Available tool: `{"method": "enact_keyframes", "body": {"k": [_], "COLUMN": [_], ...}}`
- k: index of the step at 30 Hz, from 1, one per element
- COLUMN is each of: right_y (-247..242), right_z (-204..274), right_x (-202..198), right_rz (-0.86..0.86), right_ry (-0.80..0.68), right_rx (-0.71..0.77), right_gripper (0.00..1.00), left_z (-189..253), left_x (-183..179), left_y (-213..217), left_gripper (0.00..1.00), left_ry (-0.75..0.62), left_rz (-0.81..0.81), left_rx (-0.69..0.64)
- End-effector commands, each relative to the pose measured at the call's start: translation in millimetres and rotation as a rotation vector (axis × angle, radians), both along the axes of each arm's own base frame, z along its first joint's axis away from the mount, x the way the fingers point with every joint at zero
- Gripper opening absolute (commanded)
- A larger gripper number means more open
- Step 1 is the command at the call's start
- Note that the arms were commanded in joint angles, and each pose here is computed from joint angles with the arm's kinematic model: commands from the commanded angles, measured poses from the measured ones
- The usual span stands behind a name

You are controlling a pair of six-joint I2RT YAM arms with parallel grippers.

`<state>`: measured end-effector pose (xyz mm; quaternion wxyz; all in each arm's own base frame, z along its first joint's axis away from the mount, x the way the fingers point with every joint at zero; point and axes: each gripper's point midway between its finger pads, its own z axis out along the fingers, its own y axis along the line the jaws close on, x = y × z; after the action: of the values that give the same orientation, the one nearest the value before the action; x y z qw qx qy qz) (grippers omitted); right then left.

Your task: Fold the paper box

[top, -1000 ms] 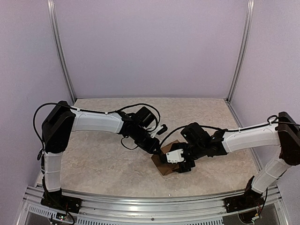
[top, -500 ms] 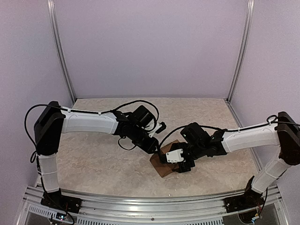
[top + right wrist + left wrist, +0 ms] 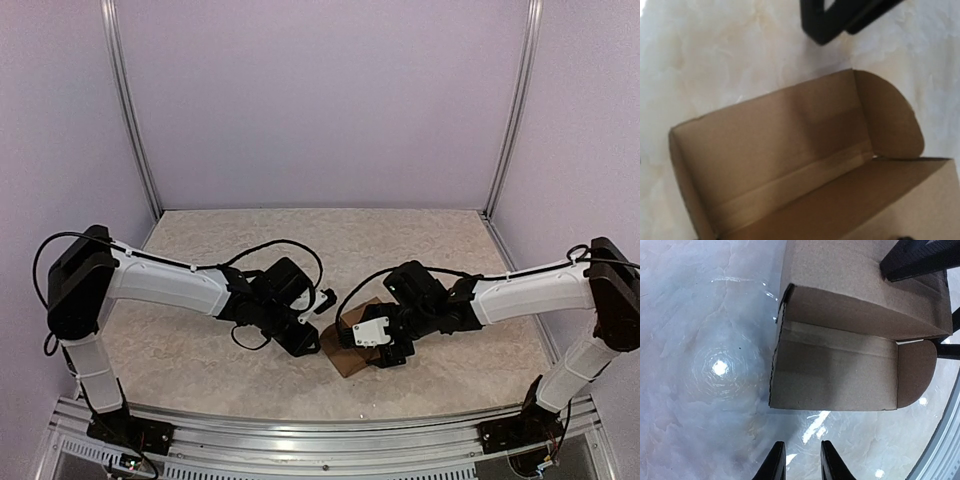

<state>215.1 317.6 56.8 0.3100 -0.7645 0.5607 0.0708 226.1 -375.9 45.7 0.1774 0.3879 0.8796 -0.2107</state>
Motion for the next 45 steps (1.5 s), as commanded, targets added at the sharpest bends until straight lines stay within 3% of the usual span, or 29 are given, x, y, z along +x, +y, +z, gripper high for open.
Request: {"method": "enact_keyframes", "body": {"k": [1, 15, 26, 45], "right_y": [-50, -51, -53, -51], "right_z": [-60, -62, -64, -67], "right_x": [-36, -38, -39, -41], "right_rz": [-0.034, -0.036, -0.035, -0.037], "right_ry": [0.199, 0.208, 0.216, 0.236], "right_rx": [-0.237, -0.241, -0.25, -0.25], "right_gripper": [0.83, 0.83, 0.82, 0.82], "left_z": [-2, -13, -17, -12], "left_x": [17, 38, 39, 37], "left_y": [-11, -14, -22, -24], "left_gripper": [0.23, 0.22, 0.0, 0.0], "left_ry": [-0.099, -0.217, -0.211, -0.22], "left_rz": [0.028, 0.023, -0.014, -0.045], "left_rx": [-0.064, -0.171, -0.195, -0.197]}}
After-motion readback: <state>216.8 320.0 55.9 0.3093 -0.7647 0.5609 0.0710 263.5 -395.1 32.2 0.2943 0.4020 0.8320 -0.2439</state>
